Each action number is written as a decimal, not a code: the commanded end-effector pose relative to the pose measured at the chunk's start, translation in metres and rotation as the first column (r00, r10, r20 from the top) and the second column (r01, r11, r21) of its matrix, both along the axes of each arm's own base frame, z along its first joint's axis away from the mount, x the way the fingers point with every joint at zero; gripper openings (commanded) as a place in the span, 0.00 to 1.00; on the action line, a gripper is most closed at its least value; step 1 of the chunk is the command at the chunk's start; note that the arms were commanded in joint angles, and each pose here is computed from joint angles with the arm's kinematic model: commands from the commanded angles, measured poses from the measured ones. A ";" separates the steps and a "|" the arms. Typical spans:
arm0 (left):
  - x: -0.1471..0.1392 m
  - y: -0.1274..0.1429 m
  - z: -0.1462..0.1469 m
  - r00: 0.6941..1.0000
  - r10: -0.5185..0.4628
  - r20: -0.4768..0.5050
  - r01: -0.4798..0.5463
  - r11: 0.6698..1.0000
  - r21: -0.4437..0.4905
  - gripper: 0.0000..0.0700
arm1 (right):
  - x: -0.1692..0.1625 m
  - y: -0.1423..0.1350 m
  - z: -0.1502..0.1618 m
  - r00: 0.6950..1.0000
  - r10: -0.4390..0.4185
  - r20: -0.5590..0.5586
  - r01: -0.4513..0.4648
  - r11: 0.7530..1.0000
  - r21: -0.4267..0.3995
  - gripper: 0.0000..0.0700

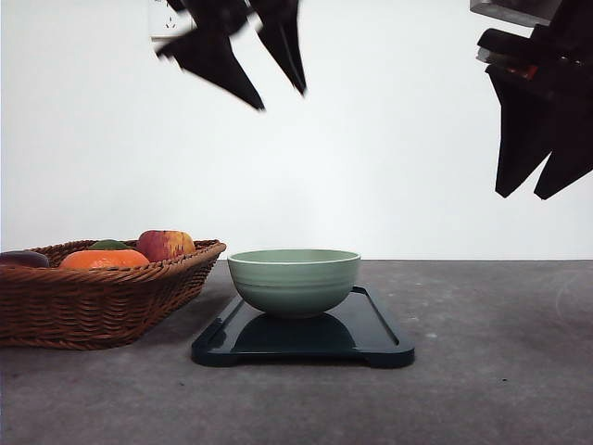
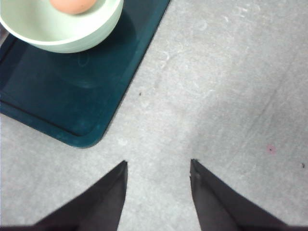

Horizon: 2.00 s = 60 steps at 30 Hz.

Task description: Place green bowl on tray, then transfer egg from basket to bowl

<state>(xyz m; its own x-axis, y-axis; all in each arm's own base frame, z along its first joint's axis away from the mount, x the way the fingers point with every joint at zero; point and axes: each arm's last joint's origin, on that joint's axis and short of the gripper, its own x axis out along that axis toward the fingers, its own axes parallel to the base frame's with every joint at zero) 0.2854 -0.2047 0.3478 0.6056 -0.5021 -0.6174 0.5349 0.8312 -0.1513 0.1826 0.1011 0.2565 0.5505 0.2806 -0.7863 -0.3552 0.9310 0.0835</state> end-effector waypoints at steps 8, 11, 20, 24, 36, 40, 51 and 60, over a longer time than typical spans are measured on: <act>-0.042 0.039 -0.020 1.000 0.008 -0.006 -0.008 1.000 0.027 0.50 | 0.002 0.003 0.002 1.000 -0.002 0.016 0.002 1.000 0.015 0.37; -0.060 0.054 -0.034 1.000 0.025 -0.008 -0.025 1.000 0.019 0.50 | 0.002 0.003 0.002 1.000 -0.002 0.019 0.002 1.000 0.016 0.37; -0.108 0.093 -0.074 0.995 0.081 -0.049 -0.081 0.997 0.007 0.50 | 0.002 0.005 0.002 1.000 0.013 0.025 -0.013 1.000 0.012 0.37; -0.120 0.100 -0.079 0.996 0.081 -0.036 -0.082 0.997 -0.003 0.50 | 0.001 0.011 0.004 0.998 0.032 0.059 -0.033 0.999 0.025 0.37; -0.124 0.103 -0.079 0.996 0.078 -0.031 -0.079 0.997 -0.006 0.34 | -0.002 0.022 0.007 0.991 0.097 0.089 -0.104 0.992 0.075 0.27; -0.124 0.102 -0.078 0.996 0.078 -0.030 -0.079 0.997 -0.007 0.00 | -0.002 0.022 0.008 0.991 0.096 0.095 -0.104 0.992 0.078 0.02; -0.124 0.102 -0.078 0.997 0.078 -0.029 -0.079 0.997 -0.008 0.01 | -0.001 0.023 0.009 0.989 0.095 0.110 -0.105 0.991 0.084 0.02; -0.130 0.113 -0.075 0.994 0.019 0.110 -0.024 0.998 0.050 0.01 | -0.001 0.023 0.009 0.989 0.096 0.109 -0.105 0.991 0.084 0.02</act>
<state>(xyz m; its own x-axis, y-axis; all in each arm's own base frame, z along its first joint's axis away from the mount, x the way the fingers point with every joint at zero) 0.1566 -0.0932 0.2708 0.6627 -0.4540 -0.5956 0.4901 0.8643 -0.1135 0.1811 0.1214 0.2647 0.5924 0.3999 -0.6994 -0.4551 0.8825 0.1191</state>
